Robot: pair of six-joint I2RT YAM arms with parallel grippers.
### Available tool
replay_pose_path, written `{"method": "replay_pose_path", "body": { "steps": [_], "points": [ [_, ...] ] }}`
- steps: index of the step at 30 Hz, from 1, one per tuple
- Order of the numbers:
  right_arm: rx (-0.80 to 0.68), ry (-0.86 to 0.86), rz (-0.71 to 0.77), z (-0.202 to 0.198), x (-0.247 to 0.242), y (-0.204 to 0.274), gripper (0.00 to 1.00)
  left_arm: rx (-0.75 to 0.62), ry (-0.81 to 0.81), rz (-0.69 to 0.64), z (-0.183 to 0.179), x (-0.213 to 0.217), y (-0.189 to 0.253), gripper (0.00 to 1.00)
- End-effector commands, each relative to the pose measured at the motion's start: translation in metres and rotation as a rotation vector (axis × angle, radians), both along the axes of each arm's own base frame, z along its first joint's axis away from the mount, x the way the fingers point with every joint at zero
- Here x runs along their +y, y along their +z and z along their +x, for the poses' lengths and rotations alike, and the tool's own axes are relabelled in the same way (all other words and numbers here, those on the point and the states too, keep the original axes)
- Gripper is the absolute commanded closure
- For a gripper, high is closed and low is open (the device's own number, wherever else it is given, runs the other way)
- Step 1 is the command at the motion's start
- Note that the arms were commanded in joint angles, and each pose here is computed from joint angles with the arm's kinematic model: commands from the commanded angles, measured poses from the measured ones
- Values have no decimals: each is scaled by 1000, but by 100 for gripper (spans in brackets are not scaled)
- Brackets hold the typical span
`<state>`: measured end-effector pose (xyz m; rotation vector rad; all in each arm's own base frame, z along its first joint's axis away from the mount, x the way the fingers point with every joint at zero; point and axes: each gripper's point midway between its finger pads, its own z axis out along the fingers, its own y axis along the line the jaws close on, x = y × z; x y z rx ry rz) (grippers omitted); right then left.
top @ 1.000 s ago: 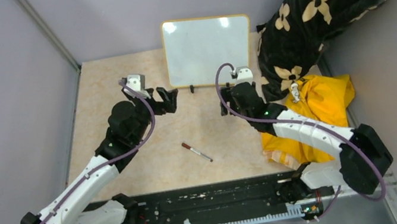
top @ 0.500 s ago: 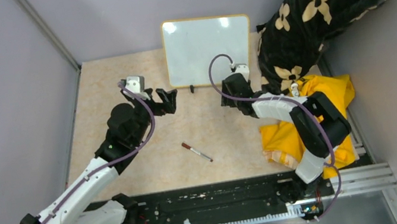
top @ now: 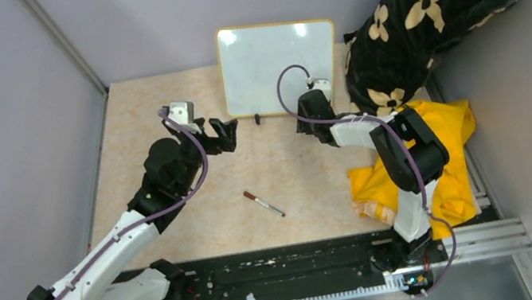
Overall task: Write a sentence on the whiteboard
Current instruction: Move the whiteboard stand to the center of the board.
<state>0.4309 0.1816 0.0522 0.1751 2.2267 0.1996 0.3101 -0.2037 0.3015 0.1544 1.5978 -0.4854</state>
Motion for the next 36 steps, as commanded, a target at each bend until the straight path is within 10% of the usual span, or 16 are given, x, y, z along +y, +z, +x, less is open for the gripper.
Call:
{"method": "replay_pose_path", "body": {
  "steps": [1,25,36],
  "points": [
    [-74,6,3,23,6,18,51,-16,-8,-11,2,-4,3,1],
    [-43,-12,-83,53,0,-4,68,-8,-7,-6,3,-5,0,1],
    [-31,9,-110,45,-4,-9,98,-8,-16,-10,2,-6,1,1]
  ]
}}
